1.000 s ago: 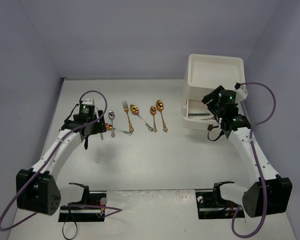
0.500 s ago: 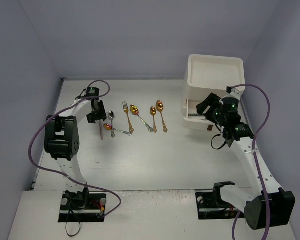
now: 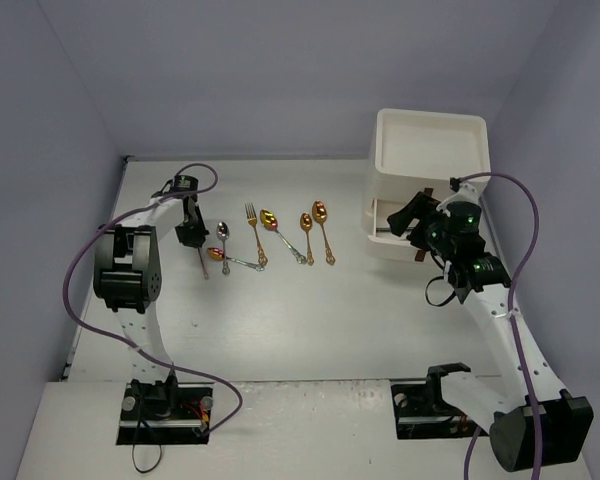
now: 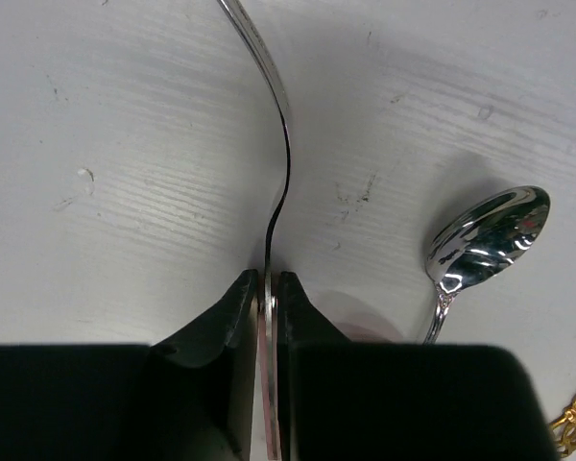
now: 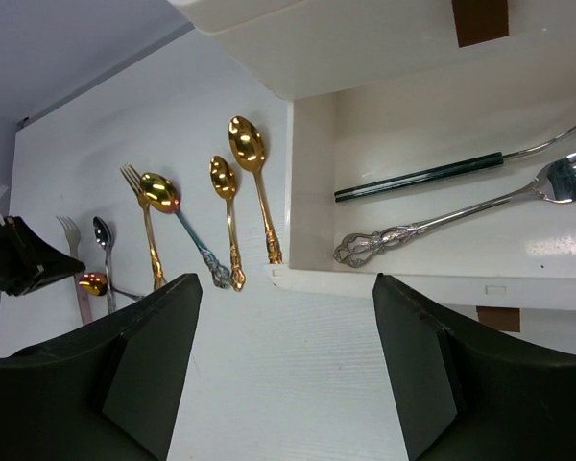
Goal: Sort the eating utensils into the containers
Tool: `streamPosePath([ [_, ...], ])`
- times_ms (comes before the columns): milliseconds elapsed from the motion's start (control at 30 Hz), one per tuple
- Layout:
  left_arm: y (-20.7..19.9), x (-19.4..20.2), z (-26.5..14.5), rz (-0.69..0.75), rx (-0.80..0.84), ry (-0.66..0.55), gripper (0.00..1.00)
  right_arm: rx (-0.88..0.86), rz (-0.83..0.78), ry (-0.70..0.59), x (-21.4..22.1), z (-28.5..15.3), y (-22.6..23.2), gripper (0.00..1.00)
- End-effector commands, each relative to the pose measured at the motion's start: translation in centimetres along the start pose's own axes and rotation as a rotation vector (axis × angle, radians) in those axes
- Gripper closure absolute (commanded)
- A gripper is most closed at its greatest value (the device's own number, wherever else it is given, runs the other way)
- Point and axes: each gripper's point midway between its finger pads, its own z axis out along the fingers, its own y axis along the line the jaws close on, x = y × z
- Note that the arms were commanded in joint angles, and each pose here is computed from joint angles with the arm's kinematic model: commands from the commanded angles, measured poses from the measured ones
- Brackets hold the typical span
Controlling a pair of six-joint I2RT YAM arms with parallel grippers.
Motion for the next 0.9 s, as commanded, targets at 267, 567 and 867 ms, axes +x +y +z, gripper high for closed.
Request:
streamPosePath([
  [267,-3.0,-5.7,-13.5,-0.060,0.211,-0.284,1.00,-0.309,-0.273,0.082,1.4,1.5,13.1,0.24],
  [567,-9.6,-3.3,-25.4,-0.041,0.569,-0.410,1.00,-0.536,-0.405,0.188,6.8,1.8,25.0,0.24],
  [867,-14.3,0.7,-32.8,0.026,0.836,-0.463,1.00,-0.653,-0.461,0.187,9.4,0.9,31.5,0.24],
])
